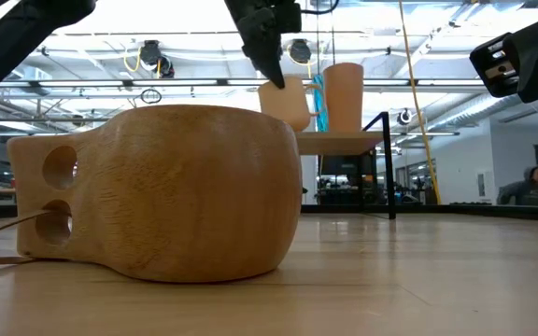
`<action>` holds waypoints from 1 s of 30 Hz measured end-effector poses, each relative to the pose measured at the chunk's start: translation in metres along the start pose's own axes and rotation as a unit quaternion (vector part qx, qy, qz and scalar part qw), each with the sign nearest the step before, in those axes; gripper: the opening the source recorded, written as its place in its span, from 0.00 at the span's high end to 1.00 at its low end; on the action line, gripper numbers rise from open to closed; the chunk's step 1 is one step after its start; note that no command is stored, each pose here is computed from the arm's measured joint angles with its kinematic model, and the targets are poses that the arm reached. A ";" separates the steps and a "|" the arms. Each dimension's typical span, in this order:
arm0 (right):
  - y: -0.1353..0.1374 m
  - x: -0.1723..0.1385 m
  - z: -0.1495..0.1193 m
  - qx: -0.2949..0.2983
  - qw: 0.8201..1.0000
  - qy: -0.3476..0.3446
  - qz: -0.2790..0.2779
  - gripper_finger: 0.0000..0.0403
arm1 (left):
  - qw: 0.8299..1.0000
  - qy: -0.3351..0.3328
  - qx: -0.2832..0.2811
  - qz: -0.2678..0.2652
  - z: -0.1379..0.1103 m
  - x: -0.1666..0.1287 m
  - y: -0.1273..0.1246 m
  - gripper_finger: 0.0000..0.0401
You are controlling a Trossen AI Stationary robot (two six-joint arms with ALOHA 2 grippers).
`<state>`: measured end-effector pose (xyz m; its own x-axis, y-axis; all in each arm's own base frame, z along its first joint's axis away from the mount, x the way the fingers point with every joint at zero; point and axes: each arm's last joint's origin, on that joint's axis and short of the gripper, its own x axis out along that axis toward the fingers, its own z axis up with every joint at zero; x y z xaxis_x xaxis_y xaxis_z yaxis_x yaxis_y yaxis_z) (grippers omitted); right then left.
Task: Stack small to large cups/mugs on shelf
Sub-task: Put the light orange mug on the shelf, then put the brown wooden cup on the shelf
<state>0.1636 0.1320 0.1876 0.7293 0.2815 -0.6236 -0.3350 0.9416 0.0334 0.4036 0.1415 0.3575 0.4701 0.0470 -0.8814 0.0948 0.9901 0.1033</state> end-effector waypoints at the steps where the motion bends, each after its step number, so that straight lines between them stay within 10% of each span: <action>1: 0.000 0.000 0.000 0.000 1.000 0.000 0.000 0.57 | 1.000 0.001 0.000 -0.001 -0.001 0.000 0.001 0.97; 30: 0.000 0.000 0.000 0.000 1.000 0.000 0.000 0.57 | 0.999 -0.007 -0.003 0.050 0.005 0.000 0.001 0.78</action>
<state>0.1636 0.1320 0.1875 0.7287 0.2815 -0.6242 -0.3352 0.9416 0.0333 0.4084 0.1415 0.3600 0.4885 0.1439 -0.8606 0.0407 0.9815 0.1872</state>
